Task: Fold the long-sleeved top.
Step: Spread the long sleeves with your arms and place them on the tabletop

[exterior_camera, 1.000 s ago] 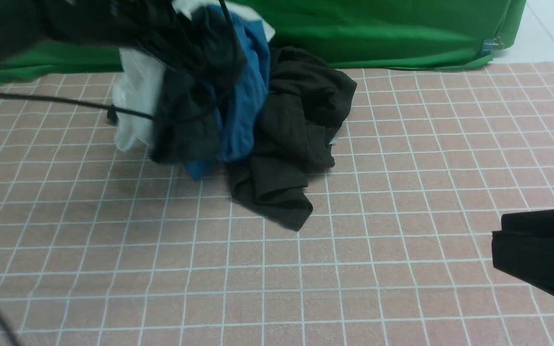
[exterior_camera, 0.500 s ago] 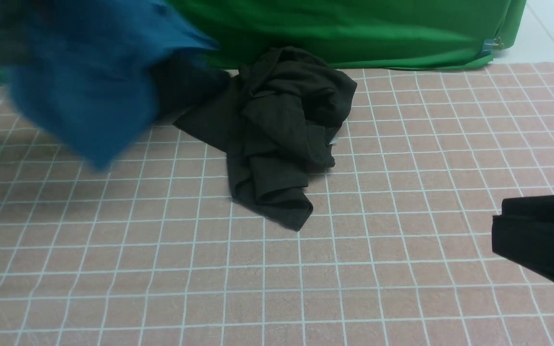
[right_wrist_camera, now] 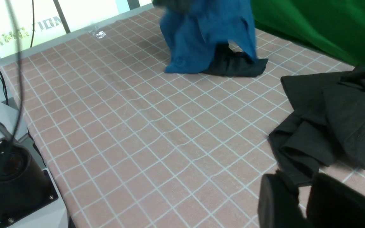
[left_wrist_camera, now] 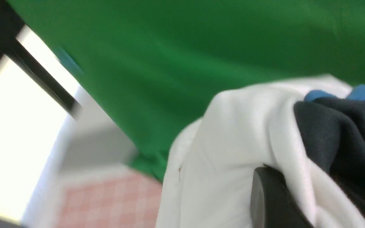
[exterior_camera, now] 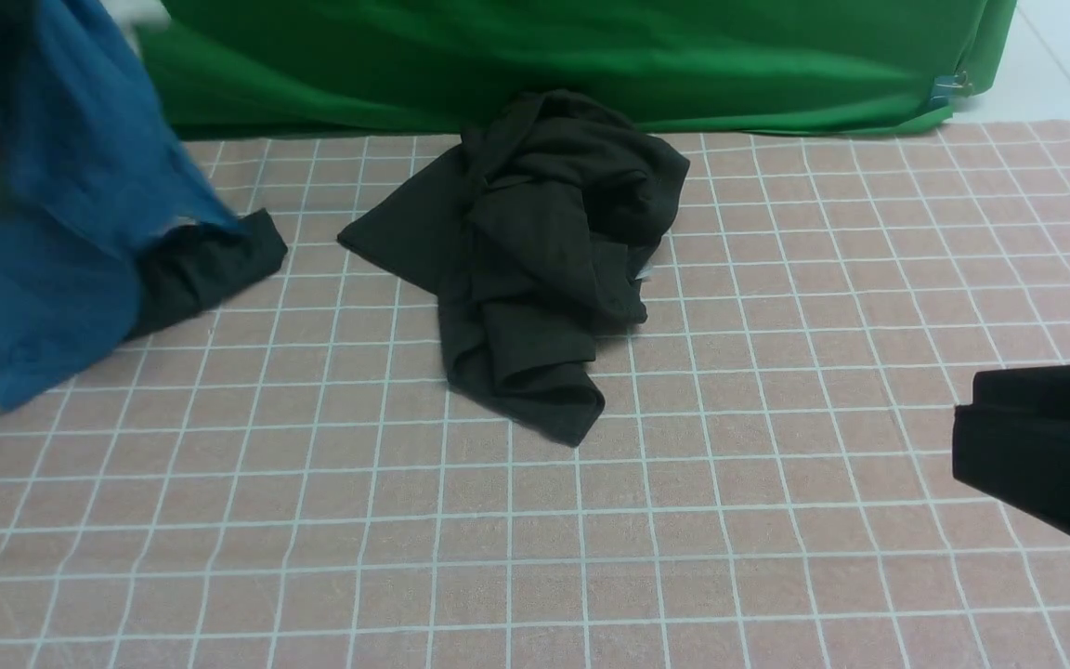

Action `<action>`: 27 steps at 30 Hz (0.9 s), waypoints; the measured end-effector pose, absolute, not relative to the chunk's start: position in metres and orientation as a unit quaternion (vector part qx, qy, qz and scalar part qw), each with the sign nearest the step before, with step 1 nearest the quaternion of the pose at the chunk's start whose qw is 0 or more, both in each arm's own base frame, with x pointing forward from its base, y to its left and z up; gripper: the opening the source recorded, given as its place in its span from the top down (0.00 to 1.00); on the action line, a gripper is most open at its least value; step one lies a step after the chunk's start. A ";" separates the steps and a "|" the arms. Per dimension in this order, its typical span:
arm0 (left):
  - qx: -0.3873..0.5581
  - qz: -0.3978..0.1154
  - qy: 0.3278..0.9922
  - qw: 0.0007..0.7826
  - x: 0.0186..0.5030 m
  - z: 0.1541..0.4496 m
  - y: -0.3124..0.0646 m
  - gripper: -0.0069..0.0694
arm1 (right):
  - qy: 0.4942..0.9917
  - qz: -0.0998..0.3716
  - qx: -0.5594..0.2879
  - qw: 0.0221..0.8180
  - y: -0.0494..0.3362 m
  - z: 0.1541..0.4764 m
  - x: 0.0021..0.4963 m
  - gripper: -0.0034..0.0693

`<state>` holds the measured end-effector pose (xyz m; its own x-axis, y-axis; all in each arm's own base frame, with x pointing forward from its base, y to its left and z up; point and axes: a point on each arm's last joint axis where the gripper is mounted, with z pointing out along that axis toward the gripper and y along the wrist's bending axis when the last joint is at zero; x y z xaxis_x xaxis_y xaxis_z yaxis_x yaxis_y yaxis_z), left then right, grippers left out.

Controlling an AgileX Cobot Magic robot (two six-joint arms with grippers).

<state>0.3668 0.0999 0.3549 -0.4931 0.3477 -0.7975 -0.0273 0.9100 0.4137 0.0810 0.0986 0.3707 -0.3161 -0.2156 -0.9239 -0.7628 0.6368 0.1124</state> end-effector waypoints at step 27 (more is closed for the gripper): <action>0.121 0.018 0.872 0.474 0.334 0.383 0.013 0.37 | 0.799 0.226 -0.305 0.466 0.087 0.374 0.082 0.61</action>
